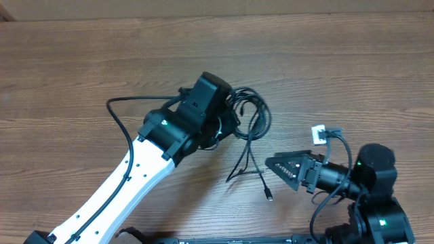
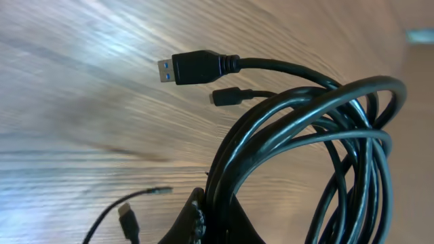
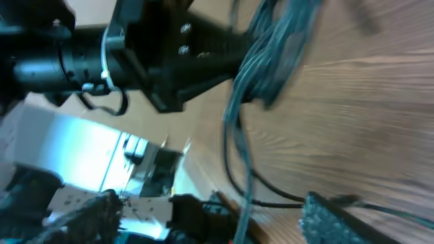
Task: Untangle cables
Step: 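Move the right gripper toward the hanging cable ends below the coil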
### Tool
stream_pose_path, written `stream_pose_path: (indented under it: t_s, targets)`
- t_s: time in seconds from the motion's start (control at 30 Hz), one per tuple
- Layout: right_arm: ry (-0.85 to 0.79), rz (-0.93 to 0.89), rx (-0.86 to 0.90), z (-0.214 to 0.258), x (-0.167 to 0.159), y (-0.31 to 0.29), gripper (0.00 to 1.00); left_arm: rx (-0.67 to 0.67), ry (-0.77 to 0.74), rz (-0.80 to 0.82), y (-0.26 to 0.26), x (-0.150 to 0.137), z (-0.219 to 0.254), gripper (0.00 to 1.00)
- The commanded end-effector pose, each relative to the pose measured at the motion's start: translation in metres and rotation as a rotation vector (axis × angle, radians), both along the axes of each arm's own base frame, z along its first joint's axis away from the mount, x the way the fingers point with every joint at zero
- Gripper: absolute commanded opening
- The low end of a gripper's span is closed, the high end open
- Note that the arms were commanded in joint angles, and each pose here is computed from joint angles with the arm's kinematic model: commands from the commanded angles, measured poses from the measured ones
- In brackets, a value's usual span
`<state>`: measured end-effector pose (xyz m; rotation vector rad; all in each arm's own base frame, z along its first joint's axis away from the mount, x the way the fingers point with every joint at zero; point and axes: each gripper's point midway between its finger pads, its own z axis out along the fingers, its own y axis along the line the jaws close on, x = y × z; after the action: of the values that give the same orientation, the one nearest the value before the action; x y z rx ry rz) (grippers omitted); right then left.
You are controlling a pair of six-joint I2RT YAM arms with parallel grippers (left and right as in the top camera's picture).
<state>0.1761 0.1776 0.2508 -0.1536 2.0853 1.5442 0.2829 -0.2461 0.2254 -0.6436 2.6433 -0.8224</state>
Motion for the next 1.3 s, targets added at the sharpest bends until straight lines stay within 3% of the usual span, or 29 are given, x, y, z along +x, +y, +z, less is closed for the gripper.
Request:
stream_pose_path:
  t_s: [0.0, 0.13, 0.3, 0.47, 0.57, 0.77, 0.93, 1.07, 1.27]
  targets:
    - [0.029, 0.060, 0.033, 0.011, -0.006, 0.015, 0.78, -0.028, -0.034, -0.042, -0.009, 0.000, 0.009, 0.05]
    - [0.081, 0.075, 0.026, 0.004, -0.002, 0.028, 0.70, -0.107, 0.009, -0.038, -0.018, -0.004, 0.014, 0.04]
    - [0.115, -0.071, -0.063, -0.022, 0.029, 0.025, 0.68, -0.166, 0.066, -0.086, -0.024, -0.013, 0.016, 0.04]
    - [0.124, -0.030, -0.050, -0.024, 0.033, 0.032, 0.54, -0.138, 0.094, -0.058, -0.014, -0.013, 0.009, 0.04]
    - [0.140, 0.016, -0.037, -0.025, 0.029, 0.037, 0.34, -0.139, 0.096, -0.046, -0.011, -0.011, 0.009, 0.04]
    - [0.181, 0.059, -0.009, -0.023, 0.023, 0.043, 0.29, -0.137, 0.104, 0.007, -0.008, -0.008, 0.008, 0.05]
    - [0.184, 0.109, 0.000, -0.020, 0.012, 0.055, 0.24, -0.100, 0.074, 0.044, 0.000, -0.001, 0.006, 0.04]
    - [0.191, 0.086, -0.035, -0.027, 0.011, 0.060, 0.04, -0.077, 0.058, 0.065, 0.004, 0.003, 0.005, 0.04]
    - [0.212, 0.095, -0.050, -0.032, 0.006, 0.062, 0.04, 0.165, 0.002, 0.189, 0.052, 0.011, -0.012, 0.04]
